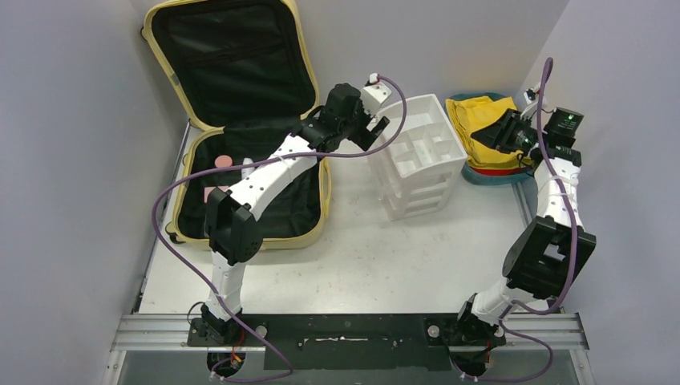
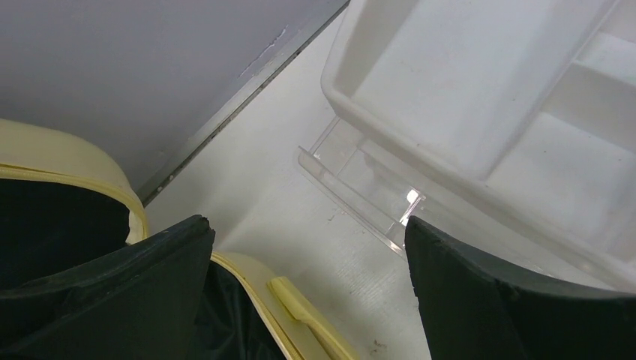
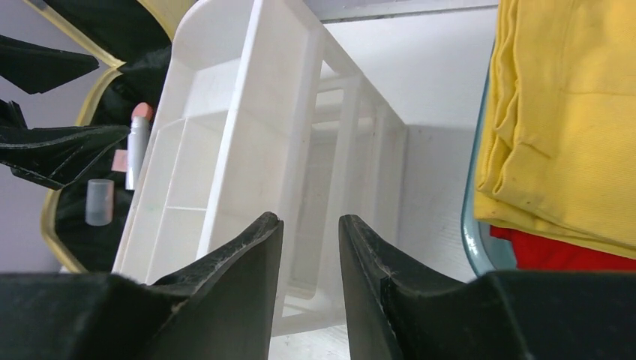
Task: Open, take out, and arrange the luggage
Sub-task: Open the drawer in the storage box, then pick up the personal item from the luggage.
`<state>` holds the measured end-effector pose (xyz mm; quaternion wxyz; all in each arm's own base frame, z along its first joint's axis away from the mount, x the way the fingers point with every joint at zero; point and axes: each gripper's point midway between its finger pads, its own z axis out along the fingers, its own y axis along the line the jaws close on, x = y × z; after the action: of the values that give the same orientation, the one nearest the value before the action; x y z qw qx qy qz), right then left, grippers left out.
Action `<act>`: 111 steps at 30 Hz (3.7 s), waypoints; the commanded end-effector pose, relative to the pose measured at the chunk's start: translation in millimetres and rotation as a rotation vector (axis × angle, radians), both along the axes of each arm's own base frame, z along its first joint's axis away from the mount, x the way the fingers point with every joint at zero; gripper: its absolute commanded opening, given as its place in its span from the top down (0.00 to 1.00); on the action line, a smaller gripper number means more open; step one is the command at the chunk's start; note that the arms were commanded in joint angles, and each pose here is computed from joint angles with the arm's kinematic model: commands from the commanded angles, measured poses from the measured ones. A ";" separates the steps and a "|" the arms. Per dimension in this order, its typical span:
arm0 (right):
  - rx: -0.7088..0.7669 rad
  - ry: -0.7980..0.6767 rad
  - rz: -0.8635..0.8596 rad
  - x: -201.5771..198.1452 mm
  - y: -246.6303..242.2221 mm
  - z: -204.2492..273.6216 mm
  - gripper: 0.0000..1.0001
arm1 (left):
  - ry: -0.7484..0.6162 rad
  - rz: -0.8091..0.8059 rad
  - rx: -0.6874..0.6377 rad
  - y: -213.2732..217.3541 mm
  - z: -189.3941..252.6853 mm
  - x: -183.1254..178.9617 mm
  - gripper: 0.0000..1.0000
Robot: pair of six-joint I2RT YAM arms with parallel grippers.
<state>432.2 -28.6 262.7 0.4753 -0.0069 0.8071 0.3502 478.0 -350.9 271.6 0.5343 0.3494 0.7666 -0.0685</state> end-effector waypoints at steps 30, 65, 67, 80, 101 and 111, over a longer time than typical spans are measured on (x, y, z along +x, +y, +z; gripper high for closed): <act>-0.683 -0.149 -0.164 34.2 43.9 21.6 0.54 | 0.119 0.088 0.131 17.1 -56.1 0.3 0.03; -0.722 -0.090 -0.193 33.8 31.7 5.3 0.56 | 0.105 0.158 0.161 71.6 -22.7 -3.2 0.23; -0.719 -0.091 -0.191 33.3 32.4 5.9 0.55 | 0.095 0.163 0.150 73.2 -16.7 -2.2 0.23; -0.640 -0.174 -0.124 22.8 50.5 27.2 0.49 | -0.057 0.130 -0.016 82.7 83.9 -3.1 0.03; -0.625 -0.344 -0.315 -8.6 28.4 81.4 0.00 | 0.307 0.435 -0.096 320.0 -89.1 -55.9 0.03; -0.618 -0.380 -0.296 -10.2 29.4 73.3 0.00 | 0.403 0.442 -0.137 316.8 -143.4 -58.2 0.03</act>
<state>421.9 2.9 296.8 0.5838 -0.1025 0.8052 0.0192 406.2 -26.8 135.9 0.3755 0.1224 0.9175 -0.0477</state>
